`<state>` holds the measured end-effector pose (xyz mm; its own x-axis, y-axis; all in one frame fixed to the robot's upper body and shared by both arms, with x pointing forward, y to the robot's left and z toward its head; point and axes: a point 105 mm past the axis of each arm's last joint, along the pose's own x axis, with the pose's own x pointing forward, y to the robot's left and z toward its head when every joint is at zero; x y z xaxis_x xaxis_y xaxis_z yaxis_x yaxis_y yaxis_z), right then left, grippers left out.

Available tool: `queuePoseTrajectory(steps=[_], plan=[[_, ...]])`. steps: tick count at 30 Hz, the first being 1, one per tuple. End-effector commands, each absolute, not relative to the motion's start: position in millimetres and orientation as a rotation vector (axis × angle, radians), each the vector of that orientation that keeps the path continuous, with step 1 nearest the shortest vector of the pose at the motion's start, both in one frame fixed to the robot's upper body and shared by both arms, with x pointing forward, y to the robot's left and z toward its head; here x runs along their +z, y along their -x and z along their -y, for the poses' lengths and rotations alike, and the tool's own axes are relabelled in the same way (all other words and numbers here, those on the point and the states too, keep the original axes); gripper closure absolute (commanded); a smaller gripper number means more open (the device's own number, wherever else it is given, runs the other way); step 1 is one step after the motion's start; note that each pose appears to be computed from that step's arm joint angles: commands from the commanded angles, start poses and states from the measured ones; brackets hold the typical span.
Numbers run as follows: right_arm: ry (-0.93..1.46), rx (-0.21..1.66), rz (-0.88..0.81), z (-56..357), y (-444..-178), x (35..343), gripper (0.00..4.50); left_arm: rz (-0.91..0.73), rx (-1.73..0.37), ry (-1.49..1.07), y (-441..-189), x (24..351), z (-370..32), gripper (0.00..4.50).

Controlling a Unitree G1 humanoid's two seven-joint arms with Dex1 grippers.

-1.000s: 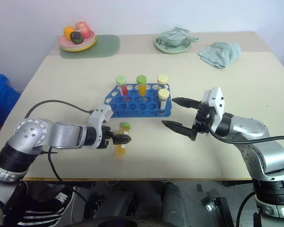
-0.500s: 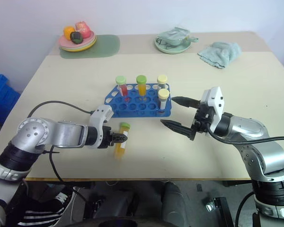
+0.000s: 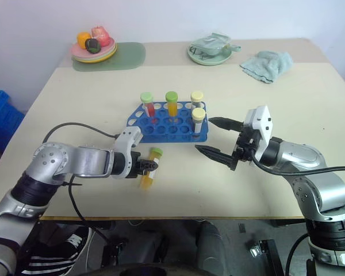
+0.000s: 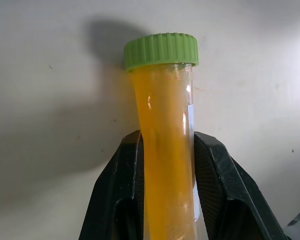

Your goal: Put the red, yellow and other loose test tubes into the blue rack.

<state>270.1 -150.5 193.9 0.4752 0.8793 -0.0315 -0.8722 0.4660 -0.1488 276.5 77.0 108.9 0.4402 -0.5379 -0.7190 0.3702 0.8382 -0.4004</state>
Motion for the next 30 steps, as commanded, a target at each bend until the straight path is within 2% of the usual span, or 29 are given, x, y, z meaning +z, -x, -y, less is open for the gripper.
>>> queuePoseTrajectory(steps=[1,7,13,17,21,24,30], plan=[[0.182,1.083,0.097,148,-267,202,0.0,-0.91,-0.575,0.184,-280,122,-87,3.43],[0.191,1.076,0.099,151,-267,202,0.0,-0.86,-0.733,-0.021,-259,149,-109,3.43],[0.183,1.089,0.085,151,-263,201,0.0,-0.412,-0.845,-0.073,-269,186,-98,3.43],[0.187,1.087,0.107,150,-262,204,0.0,-0.139,-0.851,-0.072,-272,198,-103,3.43],[0.169,1.082,0.125,147,-261,209,0.0,0.105,-0.907,-0.136,-265,201,-104,3.43],[0.173,1.075,0.117,149,-261,206,0.0,0.207,-0.868,-0.14,-271,198,-113,3.43],[0.174,1.064,0.122,151,-264,209,0.0,0.399,-0.791,-0.208,-305,210,-126,3.43]])
